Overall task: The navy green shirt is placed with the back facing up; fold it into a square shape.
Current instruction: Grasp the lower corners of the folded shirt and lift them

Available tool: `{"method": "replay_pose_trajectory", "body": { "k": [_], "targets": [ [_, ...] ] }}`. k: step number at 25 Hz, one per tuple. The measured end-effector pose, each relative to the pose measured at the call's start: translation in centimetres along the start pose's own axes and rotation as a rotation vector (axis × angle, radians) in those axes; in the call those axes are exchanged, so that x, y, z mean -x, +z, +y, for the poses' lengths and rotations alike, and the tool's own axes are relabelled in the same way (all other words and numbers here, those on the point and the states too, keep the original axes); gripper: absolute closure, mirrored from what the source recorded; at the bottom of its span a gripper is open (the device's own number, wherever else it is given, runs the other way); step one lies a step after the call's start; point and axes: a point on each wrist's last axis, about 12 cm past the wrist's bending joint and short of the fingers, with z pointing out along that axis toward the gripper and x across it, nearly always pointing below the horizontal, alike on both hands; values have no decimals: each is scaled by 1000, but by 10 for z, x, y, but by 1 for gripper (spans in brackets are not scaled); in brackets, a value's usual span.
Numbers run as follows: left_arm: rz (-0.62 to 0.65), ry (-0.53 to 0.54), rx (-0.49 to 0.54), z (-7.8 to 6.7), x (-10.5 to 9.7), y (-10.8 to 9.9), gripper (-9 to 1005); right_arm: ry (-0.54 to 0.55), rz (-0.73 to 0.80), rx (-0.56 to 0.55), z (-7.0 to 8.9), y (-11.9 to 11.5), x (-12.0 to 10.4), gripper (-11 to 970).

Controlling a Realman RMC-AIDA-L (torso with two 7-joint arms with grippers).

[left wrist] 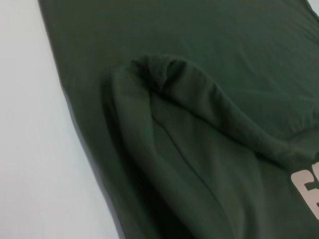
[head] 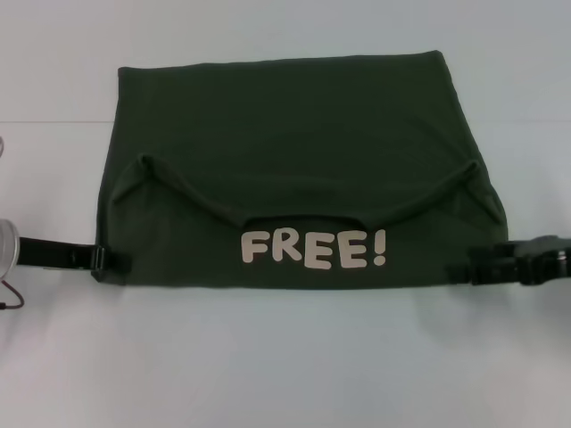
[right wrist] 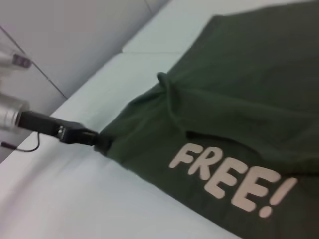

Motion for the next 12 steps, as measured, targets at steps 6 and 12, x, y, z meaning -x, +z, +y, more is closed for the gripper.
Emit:
{"method": "replay_pose_trajectory", "body": {
  "k": [6, 12],
  "targets": [
    [10, 19, -18, -2, 1, -1, 950, 162, 99, -65, 1, -18, 30, 65],
    [17, 32, -24, -4, 1, 0, 949, 291, 175, -209, -3, -27, 47, 71]
  ]
}}
